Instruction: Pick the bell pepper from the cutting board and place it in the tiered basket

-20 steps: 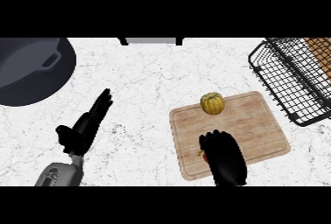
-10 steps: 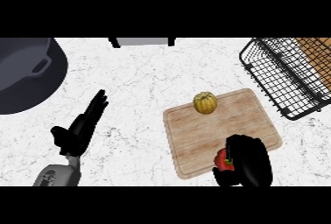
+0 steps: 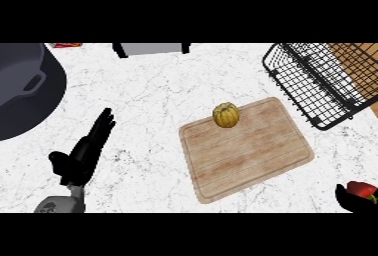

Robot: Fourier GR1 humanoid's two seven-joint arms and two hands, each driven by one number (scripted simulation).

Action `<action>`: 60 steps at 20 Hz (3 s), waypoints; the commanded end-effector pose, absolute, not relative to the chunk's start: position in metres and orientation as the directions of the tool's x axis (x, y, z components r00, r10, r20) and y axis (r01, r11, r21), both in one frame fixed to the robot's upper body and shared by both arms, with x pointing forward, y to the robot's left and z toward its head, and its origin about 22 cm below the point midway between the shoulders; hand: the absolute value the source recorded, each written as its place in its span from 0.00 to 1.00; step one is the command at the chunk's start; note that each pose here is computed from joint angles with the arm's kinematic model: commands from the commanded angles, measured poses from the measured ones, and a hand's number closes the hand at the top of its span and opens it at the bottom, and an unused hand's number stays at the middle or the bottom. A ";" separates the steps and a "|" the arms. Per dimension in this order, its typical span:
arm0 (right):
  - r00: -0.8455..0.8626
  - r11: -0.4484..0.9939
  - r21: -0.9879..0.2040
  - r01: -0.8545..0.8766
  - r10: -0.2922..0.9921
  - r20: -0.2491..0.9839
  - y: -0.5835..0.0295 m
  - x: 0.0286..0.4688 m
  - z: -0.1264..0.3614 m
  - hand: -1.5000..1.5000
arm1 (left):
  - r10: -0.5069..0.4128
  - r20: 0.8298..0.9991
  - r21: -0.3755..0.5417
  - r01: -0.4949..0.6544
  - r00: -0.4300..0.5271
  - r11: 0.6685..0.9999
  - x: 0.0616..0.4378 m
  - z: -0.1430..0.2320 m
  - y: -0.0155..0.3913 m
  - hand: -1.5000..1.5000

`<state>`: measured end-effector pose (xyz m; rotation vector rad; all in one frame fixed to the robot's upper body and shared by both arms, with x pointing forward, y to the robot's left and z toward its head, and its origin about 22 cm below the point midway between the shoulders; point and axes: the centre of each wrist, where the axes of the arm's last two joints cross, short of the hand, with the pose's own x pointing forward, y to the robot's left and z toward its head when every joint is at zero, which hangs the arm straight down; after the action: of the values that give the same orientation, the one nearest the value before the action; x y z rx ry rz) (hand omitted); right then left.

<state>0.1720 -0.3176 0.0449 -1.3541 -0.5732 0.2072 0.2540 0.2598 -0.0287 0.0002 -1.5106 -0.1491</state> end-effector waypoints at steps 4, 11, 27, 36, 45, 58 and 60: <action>0.696 0.190 -0.801 0.567 0.408 0.590 -0.340 0.138 0.140 1.00 | -0.101 0.994 0.092 0.158 0.045 0.983 0.257 -0.025 0.240 0.50; 0.676 0.144 -0.780 0.609 0.420 0.606 -0.344 0.154 0.216 1.00 | -0.098 0.995 0.093 0.195 0.017 0.976 0.264 -0.011 0.221 0.50; 0.634 0.263 -0.731 0.630 0.369 0.679 -0.407 0.322 0.291 1.00 | -0.117 0.993 0.113 0.217 0.004 0.970 0.264 -0.027 0.226 0.50; 0.638 0.340 -0.730 0.592 0.355 0.683 -0.415 0.391 0.266 1.00 | -0.108 0.994 0.106 0.228 -0.003 0.968 0.277 -0.010 0.227 0.50; 0.582 0.429 -0.668 0.608 0.331 0.743 -0.422 0.417 0.241 1.00 | -0.096 0.995 0.094 0.231 -0.006 0.968 0.264 -0.026 0.230 0.50; 0.457 0.619 -0.305 0.724 -0.100 0.884 -0.408 0.432 0.233 0.00 | -0.106 0.994 0.103 0.230 0.000 0.968 0.278 -0.019 0.232 0.50; 0.416 0.588 -0.280 0.759 -0.107 0.903 -0.411 0.430 0.249 0.00 | -0.097 0.995 0.092 0.231 0.014 0.969 0.272 -0.018 0.223 0.50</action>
<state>0.4316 -0.4073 0.2425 -0.8126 -0.9782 -0.5312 0.2760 0.2267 -0.0169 -0.1018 -1.5420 -0.2584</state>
